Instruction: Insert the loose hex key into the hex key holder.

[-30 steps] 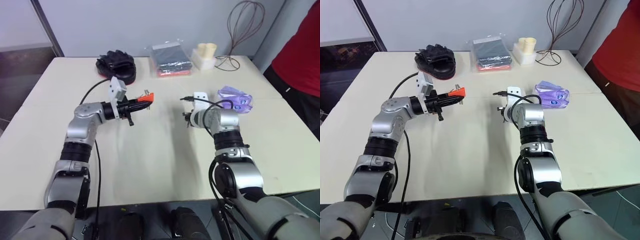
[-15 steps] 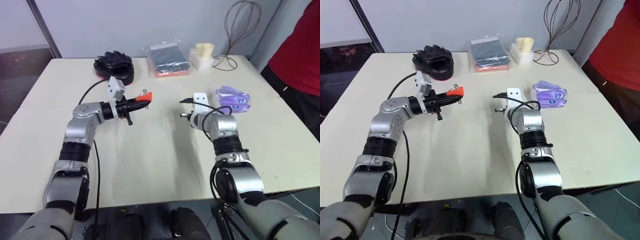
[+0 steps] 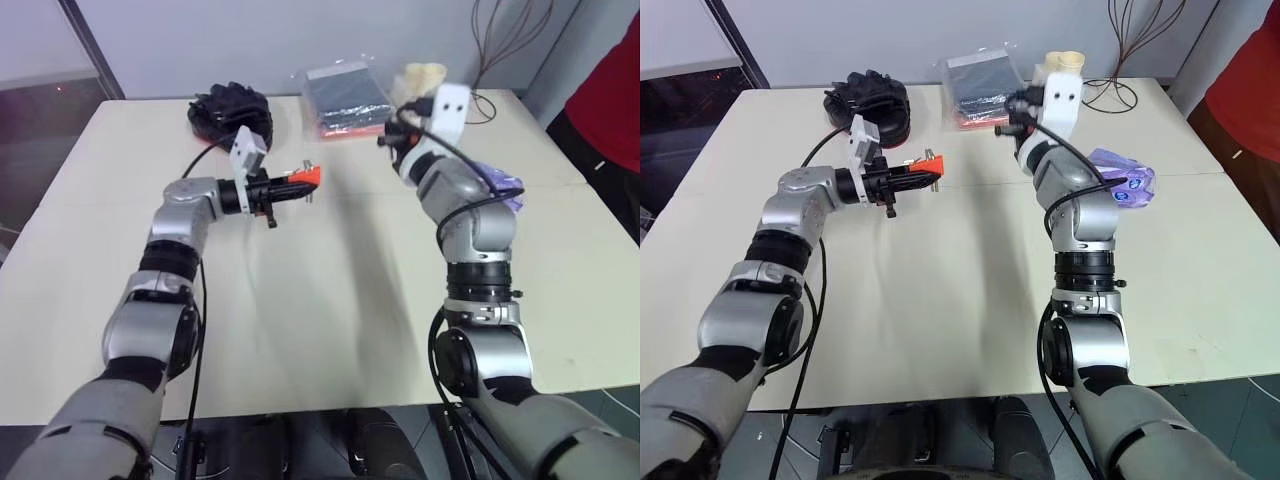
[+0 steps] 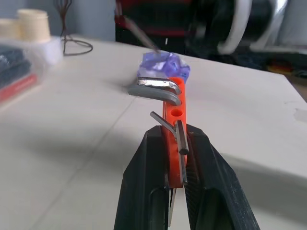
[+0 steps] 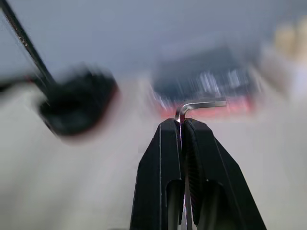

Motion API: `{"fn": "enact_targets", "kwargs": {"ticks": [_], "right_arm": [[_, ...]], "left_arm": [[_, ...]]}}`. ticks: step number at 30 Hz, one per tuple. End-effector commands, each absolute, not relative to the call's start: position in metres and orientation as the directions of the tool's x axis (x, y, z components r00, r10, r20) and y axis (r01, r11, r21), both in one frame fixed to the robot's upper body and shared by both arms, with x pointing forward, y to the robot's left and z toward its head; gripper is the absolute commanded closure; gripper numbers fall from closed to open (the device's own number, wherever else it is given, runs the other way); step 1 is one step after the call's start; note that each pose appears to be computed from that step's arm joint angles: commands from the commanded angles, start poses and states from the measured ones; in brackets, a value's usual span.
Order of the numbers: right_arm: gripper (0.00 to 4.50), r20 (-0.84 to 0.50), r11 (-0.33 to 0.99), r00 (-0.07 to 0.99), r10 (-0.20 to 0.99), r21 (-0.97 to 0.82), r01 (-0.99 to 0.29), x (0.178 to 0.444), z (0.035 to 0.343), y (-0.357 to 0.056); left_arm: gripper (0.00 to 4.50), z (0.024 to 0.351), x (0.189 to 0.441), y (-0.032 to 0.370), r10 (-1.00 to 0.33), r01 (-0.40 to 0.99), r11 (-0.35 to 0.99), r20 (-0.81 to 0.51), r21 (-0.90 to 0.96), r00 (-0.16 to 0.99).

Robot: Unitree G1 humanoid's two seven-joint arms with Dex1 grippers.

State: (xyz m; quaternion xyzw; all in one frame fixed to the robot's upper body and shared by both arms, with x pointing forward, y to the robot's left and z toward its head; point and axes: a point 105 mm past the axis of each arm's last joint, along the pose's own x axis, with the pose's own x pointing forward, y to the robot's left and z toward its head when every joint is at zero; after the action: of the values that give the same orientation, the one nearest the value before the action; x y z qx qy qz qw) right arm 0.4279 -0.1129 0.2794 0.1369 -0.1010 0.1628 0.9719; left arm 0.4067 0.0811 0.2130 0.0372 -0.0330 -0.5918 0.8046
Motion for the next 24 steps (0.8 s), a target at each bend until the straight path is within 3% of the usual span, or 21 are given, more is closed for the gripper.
{"fn": "enact_targets", "kwargs": {"ticks": [1,9,24], "right_arm": [[4.46,0.453,0.811,0.821,0.347,0.295,-0.505,0.409,0.326,-0.103],[4.46,0.585,0.693,0.716,0.382,0.331,-0.64,0.392,0.344,-0.081],[4.46,0.578,0.687,0.702,0.415,0.307,-0.659,0.387,0.334,-0.07]], "left_arm": [[4.5,0.237,0.407,0.064,-0.97,0.959,0.245,0.045,0.14,0.241],[4.5,0.263,0.406,0.035,-0.98,0.97,0.188,0.088,0.152,0.176],[4.5,0.274,0.411,0.037,-0.972,0.958,0.225,0.107,0.177,0.209]]}}
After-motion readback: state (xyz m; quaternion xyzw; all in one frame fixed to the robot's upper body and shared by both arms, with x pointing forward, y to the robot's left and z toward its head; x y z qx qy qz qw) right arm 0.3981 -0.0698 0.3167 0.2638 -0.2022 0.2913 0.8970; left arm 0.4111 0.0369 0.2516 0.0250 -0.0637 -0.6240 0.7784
